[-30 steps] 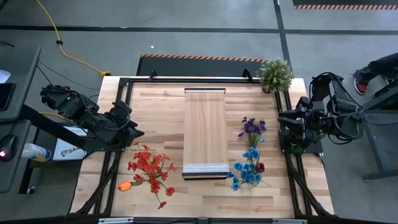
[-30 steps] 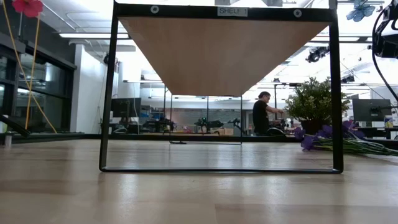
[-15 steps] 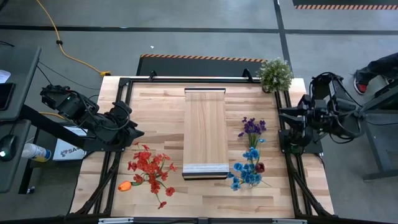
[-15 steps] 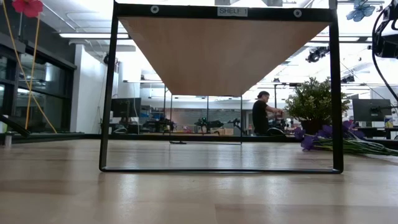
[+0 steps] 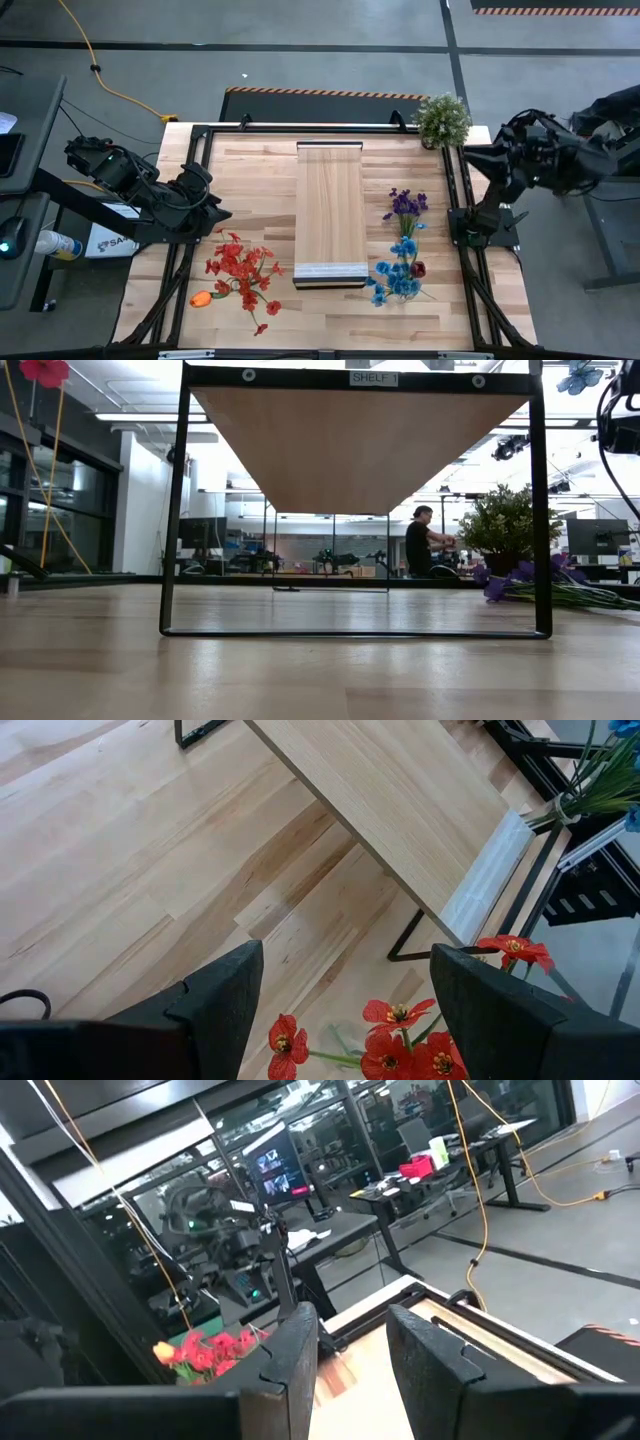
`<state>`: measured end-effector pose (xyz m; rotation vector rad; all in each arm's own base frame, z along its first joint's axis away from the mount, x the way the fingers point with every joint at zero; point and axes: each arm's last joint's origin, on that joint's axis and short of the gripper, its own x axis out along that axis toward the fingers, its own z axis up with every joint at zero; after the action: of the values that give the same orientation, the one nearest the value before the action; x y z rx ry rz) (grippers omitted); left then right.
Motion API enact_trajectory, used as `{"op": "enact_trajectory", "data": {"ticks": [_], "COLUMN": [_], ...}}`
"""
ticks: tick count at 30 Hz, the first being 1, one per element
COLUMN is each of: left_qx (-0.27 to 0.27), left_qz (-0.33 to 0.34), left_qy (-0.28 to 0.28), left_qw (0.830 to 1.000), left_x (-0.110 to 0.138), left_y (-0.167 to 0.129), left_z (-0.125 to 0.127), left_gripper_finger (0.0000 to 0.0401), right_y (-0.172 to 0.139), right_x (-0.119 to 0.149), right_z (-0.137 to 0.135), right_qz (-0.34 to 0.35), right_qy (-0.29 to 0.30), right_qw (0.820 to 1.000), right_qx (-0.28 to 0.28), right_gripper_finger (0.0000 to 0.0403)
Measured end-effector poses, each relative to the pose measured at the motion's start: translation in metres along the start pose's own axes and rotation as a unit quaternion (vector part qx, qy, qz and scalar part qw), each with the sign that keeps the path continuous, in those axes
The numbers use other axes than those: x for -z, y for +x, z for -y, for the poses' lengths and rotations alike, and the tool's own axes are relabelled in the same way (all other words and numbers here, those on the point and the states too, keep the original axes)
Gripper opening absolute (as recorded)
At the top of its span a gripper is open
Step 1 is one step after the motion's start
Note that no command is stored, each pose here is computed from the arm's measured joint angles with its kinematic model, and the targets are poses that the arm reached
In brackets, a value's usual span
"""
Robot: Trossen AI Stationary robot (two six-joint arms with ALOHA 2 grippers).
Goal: Pick and place flowers into a vace then onto a shelf
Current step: Put the violet flowers into the right transparent vase
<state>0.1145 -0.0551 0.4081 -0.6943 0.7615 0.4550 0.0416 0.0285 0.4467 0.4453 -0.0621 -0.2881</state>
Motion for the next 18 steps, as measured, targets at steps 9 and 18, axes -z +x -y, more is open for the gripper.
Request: {"op": "enact_trajectory", "data": {"ticks": [9, 18], "left_qx": [0.0, -0.004], "left_qz": [0.0, 0.006], "left_qy": [0.001, 0.002], "left_qw": [1.0, 1.0], "left_x": [0.0, 0.0], "left_y": [0.0, 0.0], "left_z": [0.0, 0.0], "left_gripper_finger": [0.0319, 0.0319], "right_y": [-0.001, -0.002], "right_x": [-0.022, -0.035], "right_z": [0.008, 0.01], "right_qz": [0.004, -0.008], "right_qy": [0.009, -0.01], "right_qw": [1.0, 1.0], "right_qx": [0.004, -0.027], "right_gripper_finger": [0.0114, 0.0096]}}
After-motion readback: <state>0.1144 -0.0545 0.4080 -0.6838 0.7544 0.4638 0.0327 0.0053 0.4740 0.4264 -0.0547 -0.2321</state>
